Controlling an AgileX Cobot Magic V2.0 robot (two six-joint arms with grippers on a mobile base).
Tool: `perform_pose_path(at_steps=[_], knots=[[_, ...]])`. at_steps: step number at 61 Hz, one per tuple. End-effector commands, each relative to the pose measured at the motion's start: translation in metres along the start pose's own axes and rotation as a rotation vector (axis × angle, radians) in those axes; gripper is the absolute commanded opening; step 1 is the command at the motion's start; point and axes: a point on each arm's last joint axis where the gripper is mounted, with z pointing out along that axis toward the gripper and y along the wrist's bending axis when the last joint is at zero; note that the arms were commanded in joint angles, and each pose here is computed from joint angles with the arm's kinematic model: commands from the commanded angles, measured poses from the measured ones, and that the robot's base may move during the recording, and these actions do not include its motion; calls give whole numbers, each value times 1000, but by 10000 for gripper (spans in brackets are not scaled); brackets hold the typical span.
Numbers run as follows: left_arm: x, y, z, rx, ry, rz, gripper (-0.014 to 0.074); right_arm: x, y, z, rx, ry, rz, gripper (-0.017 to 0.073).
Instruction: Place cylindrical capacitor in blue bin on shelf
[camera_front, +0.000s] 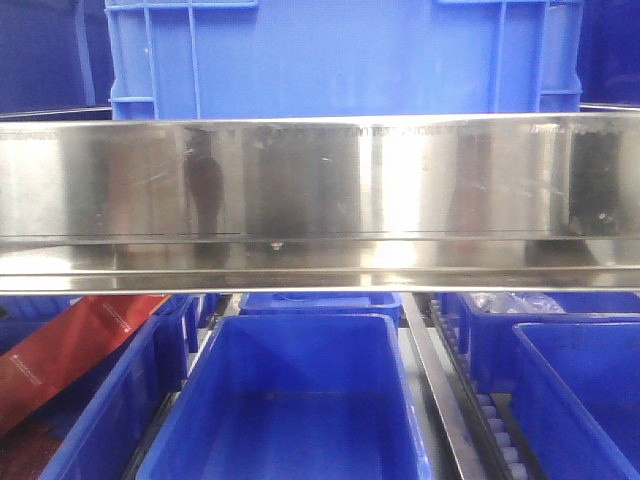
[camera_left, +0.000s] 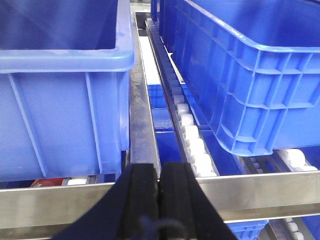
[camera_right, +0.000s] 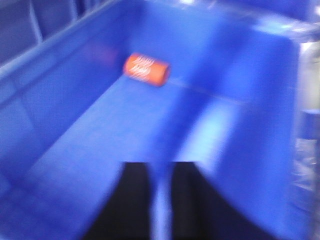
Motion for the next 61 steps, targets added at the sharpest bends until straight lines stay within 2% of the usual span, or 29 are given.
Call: perform_pose_path(at_steps=[1,15,25,48,61], knots=[[0,-1,-1,7,-11,-11,-102,8,-10,-28,50,-55,10,-88],[-2,-1,-1,8,-30,-11,-102,56,-22,-91,144,-155,46,-114],[-5,-1,-1,11,-68,-11,-102,105,-17,-123,189,-212,26,-114],[-8,-1,-1,9,-108,-7,-102,230,-3,-149,219,-345,-4,-114],[-8,-1,-1,9,-108,-7,-102,267,2,-161,227,-477,-18,-114]])
